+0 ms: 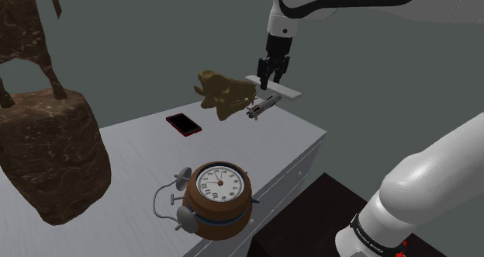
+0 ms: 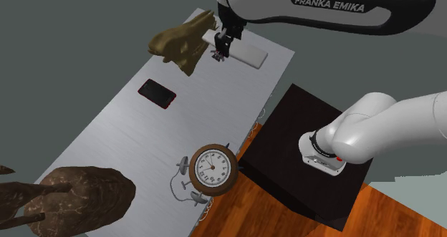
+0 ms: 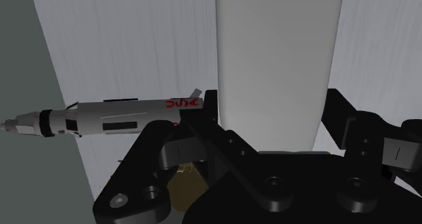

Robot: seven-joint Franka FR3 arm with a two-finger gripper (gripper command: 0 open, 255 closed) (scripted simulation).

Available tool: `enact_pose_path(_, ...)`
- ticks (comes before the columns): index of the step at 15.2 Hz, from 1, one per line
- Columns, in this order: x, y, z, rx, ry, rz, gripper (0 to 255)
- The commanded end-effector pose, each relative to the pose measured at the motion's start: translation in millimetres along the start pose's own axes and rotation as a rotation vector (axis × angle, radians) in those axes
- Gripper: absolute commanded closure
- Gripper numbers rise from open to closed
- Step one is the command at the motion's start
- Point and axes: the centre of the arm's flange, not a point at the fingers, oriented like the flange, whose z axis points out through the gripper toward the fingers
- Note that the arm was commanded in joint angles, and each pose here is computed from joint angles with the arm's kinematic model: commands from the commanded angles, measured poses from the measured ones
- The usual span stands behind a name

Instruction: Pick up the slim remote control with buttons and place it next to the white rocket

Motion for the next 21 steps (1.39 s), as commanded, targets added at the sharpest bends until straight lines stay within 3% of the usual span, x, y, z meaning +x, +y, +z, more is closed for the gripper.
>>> enact_pose_path(1, -6.0, 23.7, 0.8, 0.0, 0.0, -0.002, 255)
enact_pose_path(4, -13.4, 52.2, 0.9, 0.0, 0.0, -0.002, 255)
enact_pose_path(21, -12.7, 51.4, 90.7, 0.0, 0.0, -0.002, 255)
